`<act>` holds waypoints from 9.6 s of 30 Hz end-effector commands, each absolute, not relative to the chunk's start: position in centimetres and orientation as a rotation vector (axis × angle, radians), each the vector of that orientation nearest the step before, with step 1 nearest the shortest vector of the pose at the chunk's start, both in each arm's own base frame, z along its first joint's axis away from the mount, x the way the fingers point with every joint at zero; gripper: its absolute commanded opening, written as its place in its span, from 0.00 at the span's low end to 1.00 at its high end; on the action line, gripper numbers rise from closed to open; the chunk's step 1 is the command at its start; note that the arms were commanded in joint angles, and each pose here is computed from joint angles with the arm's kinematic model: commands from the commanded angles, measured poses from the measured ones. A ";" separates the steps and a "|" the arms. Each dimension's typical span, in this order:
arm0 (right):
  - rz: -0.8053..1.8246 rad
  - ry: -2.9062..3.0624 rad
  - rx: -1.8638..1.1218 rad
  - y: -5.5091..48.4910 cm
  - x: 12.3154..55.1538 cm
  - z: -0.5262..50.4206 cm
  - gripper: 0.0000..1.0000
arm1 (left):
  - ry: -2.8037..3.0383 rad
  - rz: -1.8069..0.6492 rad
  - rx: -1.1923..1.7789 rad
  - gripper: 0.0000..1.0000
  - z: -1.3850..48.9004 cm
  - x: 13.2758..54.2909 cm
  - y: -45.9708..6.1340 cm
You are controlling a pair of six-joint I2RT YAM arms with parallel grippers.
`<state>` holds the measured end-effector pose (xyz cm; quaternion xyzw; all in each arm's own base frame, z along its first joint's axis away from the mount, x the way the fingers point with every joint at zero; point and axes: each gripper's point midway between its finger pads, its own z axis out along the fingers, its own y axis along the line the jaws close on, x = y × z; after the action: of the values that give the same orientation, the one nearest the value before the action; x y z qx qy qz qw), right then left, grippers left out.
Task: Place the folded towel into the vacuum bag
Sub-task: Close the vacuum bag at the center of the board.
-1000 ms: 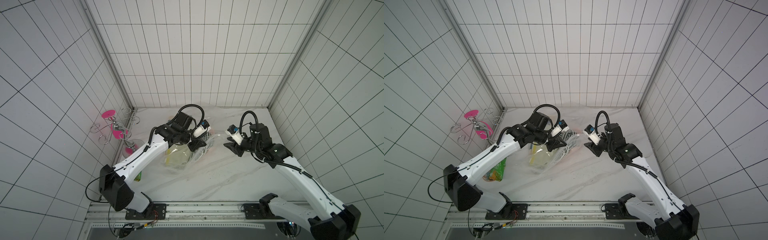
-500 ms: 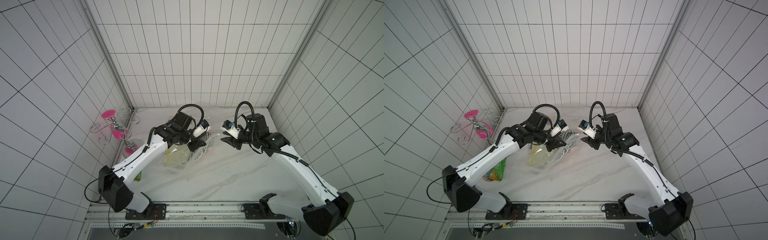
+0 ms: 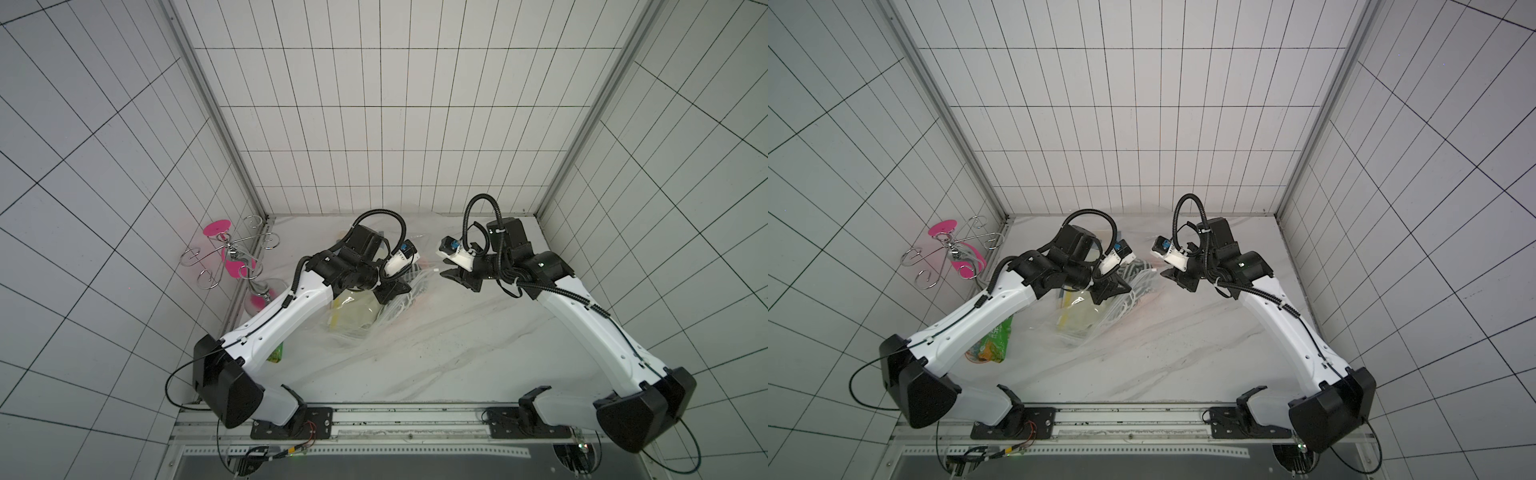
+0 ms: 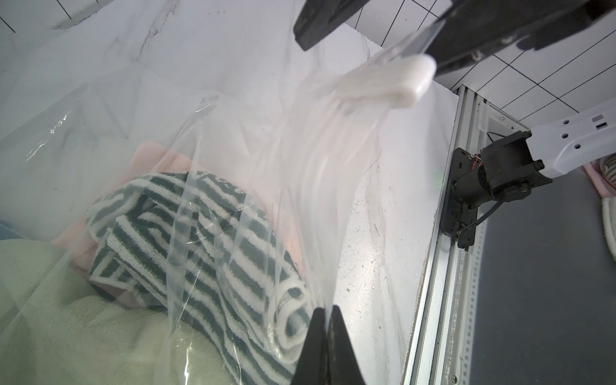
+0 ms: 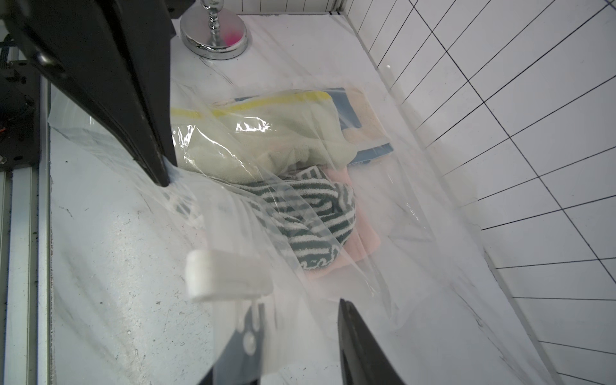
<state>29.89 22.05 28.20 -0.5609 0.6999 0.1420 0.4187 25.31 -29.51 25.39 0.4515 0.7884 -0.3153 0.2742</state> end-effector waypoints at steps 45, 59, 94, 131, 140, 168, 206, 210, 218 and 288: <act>0.702 1.820 -1.302 24.7 23.3 32.1 0.00 | 1.813 -0.732 1.094 0.45 32.4 24.3 -32.6; 0.742 1.820 -1.297 25.1 23.2 32.3 0.00 | 1.710 -0.902 1.144 0.53 32.6 22.1 -33.2; 0.854 1.684 -1.313 25.8 21.4 33.6 0.28 | 1.798 -0.796 1.340 0.00 28.4 21.3 -33.7; 0.873 1.668 -1.348 25.1 22.7 31.4 0.41 | 1.713 -0.922 1.380 0.00 29.8 19.6 -33.4; 0.951 1.646 -1.426 26.4 22.0 30.8 0.39 | 1.713 -0.927 1.383 0.00 29.8 19.7 -33.6; 1.044 1.607 -1.407 27.2 20.6 31.0 0.00 | 1.771 -0.863 1.333 0.00 28.5 21.1 -33.5; 0.909 1.597 -1.171 23.3 17.8 33.2 0.00 | 2.266 -0.481 1.413 0.11 18.4 17.6 -29.3; 0.885 1.586 -1.137 22.7 17.8 33.8 0.00 | 2.282 -0.516 1.396 0.12 18.0 17.0 -29.1; 0.849 1.564 -1.025 20.5 18.1 36.1 0.00 | 2.306 -0.535 1.387 0.12 17.2 16.2 -29.6; 0.796 1.579 -1.066 22.4 18.9 36.3 0.00 | 2.192 -0.530 1.398 0.10 20.1 14.8 -28.6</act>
<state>17.53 22.93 30.25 -0.4694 0.7098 0.3338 0.4055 16.46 -33.69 27.08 0.5038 0.7272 -0.2896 0.3653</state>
